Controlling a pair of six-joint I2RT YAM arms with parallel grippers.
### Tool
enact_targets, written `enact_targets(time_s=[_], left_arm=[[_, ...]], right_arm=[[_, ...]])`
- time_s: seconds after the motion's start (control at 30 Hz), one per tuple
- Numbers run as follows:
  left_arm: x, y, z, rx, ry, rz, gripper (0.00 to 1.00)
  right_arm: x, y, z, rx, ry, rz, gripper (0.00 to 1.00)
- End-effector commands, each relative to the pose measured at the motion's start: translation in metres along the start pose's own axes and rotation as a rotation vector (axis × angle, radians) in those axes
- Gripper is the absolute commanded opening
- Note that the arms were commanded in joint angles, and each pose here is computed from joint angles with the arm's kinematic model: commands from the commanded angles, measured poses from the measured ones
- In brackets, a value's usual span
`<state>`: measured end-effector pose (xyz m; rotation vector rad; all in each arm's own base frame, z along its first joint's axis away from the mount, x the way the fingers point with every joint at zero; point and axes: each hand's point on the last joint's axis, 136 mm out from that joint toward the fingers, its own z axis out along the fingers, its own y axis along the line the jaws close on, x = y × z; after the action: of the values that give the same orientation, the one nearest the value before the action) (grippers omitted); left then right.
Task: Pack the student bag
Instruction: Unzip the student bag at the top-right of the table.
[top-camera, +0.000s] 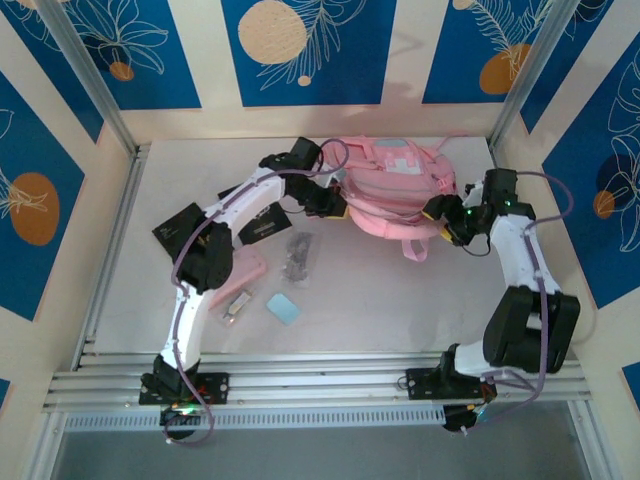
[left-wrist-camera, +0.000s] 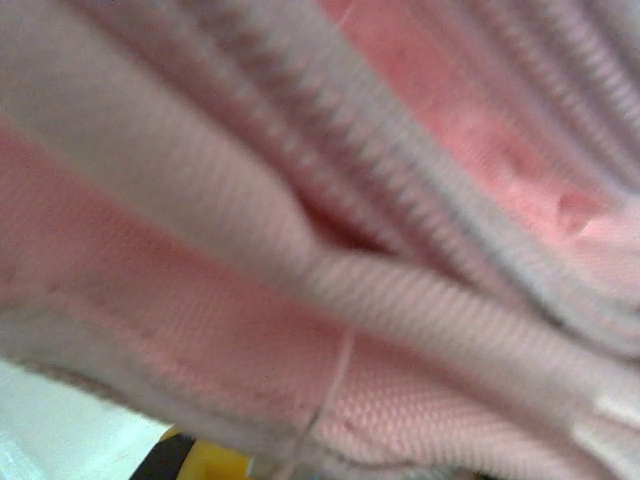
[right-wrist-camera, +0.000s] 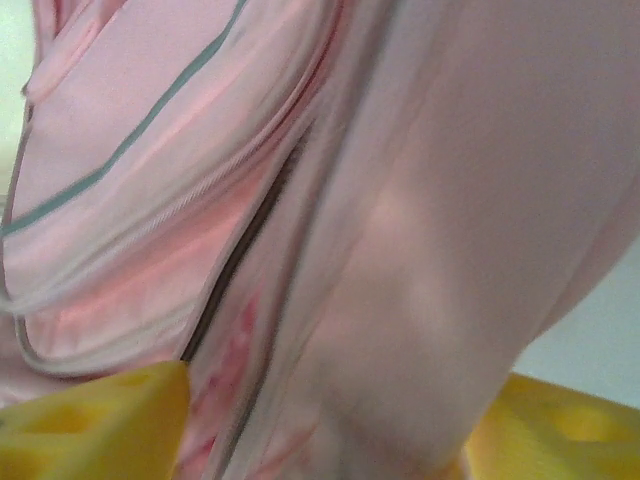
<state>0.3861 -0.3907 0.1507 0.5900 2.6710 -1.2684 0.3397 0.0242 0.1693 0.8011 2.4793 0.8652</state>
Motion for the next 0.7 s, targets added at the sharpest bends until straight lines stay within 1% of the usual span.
enact_targets(time_s=[0.0,0.07,0.17,0.27,0.33,0.4,0.47,0.57,0.67], left_arm=[[-0.028,-0.081,-0.012,0.174,-0.149,-0.032,0.00],[-0.039,-0.097,-0.009,0.254,-0.208,-0.089,0.00],[-0.049,-0.110,-0.006,0.317,-0.272,-0.127,0.00],[-0.048,-0.114,0.000,0.326,-0.265,-0.130,0.00],[-0.044,-0.116,0.002,0.337,-0.254,-0.137,0.00],[-0.039,-0.114,0.004,0.342,-0.237,-0.149,0.00],[-0.030,-0.108,0.006,0.329,-0.215,-0.162,0.00],[-0.016,-0.099,0.009,0.304,-0.191,-0.179,0.00],[-0.007,-0.095,0.009,0.295,-0.175,-0.189,0.00]], right_arm=[[0.028,0.021,-0.012,-0.100,0.010,0.143,0.87],[0.049,0.021,-0.013,-0.112,0.028,0.199,0.96],[0.073,0.024,-0.014,-0.141,0.032,0.266,0.98],[0.079,0.019,-0.012,-0.162,-0.042,0.333,0.99],[0.074,0.015,-0.010,-0.183,-0.111,0.369,0.99],[0.063,0.020,-0.008,-0.263,-0.183,0.357,0.99],[0.050,0.020,-0.007,-0.306,-0.256,0.377,0.99],[0.035,0.023,-0.005,-0.320,-0.315,0.362,0.99],[0.024,0.028,0.006,-0.320,-0.321,0.337,1.00]])
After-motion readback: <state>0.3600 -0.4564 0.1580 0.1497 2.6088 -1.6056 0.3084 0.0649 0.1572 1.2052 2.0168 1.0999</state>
